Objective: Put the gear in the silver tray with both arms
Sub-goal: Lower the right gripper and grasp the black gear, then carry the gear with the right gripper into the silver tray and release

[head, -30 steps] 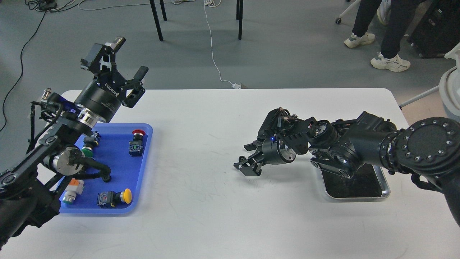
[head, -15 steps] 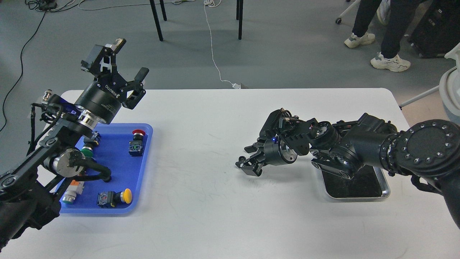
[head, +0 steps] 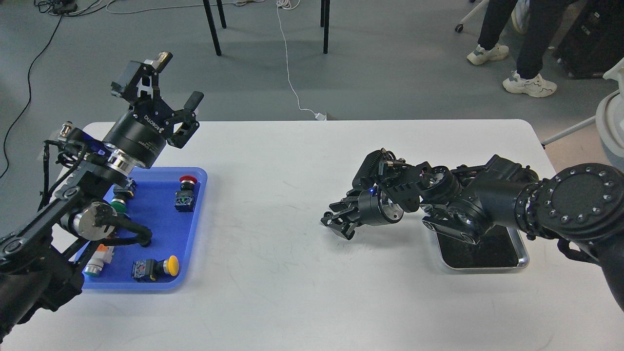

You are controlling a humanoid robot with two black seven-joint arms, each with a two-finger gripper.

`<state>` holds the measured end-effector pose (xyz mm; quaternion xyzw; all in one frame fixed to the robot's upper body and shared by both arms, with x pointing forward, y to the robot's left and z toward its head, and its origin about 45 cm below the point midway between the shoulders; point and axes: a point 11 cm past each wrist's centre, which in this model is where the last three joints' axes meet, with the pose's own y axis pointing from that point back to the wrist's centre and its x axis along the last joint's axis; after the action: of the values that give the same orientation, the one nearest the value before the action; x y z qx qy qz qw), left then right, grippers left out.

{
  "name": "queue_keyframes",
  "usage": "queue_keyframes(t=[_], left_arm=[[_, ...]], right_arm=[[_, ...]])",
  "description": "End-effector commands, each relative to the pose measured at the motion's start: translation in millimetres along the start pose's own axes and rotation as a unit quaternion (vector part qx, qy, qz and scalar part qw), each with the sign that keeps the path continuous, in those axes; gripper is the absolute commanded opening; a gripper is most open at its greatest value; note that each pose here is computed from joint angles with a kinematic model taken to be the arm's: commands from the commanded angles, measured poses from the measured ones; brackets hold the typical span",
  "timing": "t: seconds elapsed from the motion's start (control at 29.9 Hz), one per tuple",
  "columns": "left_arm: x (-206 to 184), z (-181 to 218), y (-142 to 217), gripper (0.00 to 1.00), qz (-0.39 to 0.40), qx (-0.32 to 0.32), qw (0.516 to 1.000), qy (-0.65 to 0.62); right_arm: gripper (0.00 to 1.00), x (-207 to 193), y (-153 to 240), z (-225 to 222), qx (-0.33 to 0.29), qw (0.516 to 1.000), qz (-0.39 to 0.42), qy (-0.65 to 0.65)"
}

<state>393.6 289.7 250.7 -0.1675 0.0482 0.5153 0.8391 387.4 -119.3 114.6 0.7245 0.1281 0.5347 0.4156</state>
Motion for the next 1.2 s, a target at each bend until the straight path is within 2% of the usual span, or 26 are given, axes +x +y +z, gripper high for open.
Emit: queue_keyframes(t=[0.0,0.33,0.43,0.5,0.6,0.8,1.0,1.17], left_arm=[[-0.1,0.1,-0.2,0.98,0.0,0.0,1.0,0.0],[0.0,-0.5,0.3,0.98,0.0,0.001,1.0,0.0],[-0.1,0.0,-0.2,0.98,0.0,0.001,1.0,0.0],[-0.1,0.0,-0.2,0.98,0.0,0.001,1.0,0.0],[-0.5,0.1,-0.1,0.98,-0.002,0.001,1.0,0.0],[-3.7,-2.9,-1.3,0.98,-0.004,0.002,1.0,0.005],[-8.8,-8.0,-3.0,0.98,-0.007,0.005,1.0,0.011],[-14.5,-12.9,-5.2,0.98,-0.01,0.007,1.0,0.02]], right_arm=[[0.15,1.0,0.4,0.4,0.0,1.0,0.0,0.001],[0.13,6.2,1.4,-0.5,0.002,1.0,0.002,0.005],[0.13,20.4,5.5,2.6,-0.002,1.0,0.01,0.014],[0.13,33.8,12.3,5.1,-0.003,1.0,0.016,0.024],[0.13,33.2,43.5,25.1,-0.02,1.0,0.016,0.018],[0.14,0.6,112.5,69.3,-0.075,0.997,0.013,-0.029],[0.14,-63.1,185.4,103.8,-0.138,0.989,-0.032,-0.04],[0.15,-105.4,209.2,111.4,-0.164,0.983,-0.057,-0.066]])
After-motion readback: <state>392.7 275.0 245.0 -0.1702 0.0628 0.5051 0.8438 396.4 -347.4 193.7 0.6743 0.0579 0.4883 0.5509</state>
